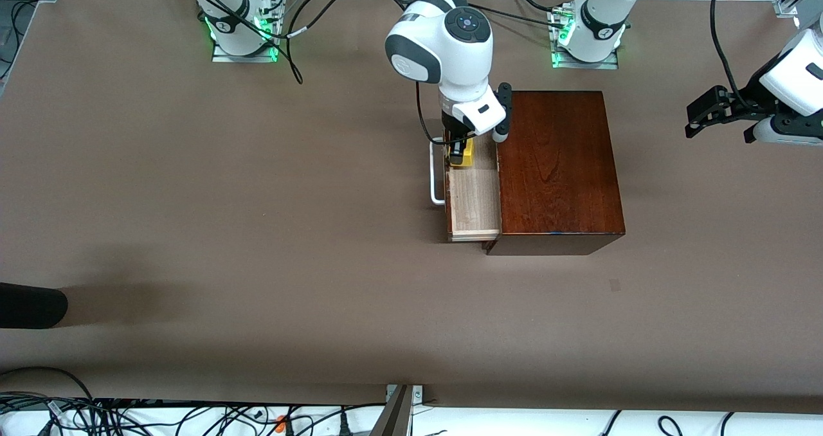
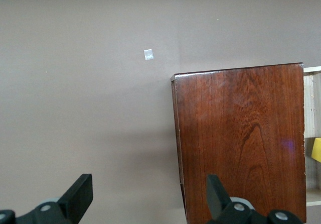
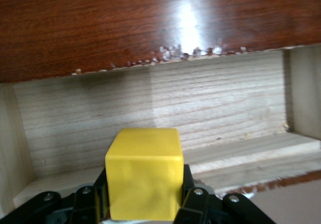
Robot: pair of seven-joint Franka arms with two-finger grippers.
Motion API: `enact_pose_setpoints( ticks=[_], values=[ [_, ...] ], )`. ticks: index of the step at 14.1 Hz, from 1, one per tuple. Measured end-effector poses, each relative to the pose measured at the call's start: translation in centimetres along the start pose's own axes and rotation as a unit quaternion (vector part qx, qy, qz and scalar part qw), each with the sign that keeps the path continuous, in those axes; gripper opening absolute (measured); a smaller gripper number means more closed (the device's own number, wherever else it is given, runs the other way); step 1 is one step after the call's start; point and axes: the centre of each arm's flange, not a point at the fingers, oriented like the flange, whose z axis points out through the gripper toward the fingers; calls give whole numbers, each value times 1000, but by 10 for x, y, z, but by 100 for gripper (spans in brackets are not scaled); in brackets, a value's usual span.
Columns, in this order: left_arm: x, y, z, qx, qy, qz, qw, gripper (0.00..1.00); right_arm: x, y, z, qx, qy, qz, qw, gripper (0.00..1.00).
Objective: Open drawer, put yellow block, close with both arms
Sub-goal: 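Carry the yellow cube with the right gripper over the open drawer, then lower the cube into the drawer and open the right gripper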
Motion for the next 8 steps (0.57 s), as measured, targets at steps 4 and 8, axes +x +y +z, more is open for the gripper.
enact_pose_setpoints(
  ticks=[4, 8],
  values=[
    [0, 0, 1, 0, -1, 0, 1000, 100, 9, -20, 21, 7, -7, -15, 1000, 56],
    [1, -1, 1, 0, 0, -1, 1000, 100, 8, -18, 28, 1, -12, -21, 1000, 56]
  ],
)
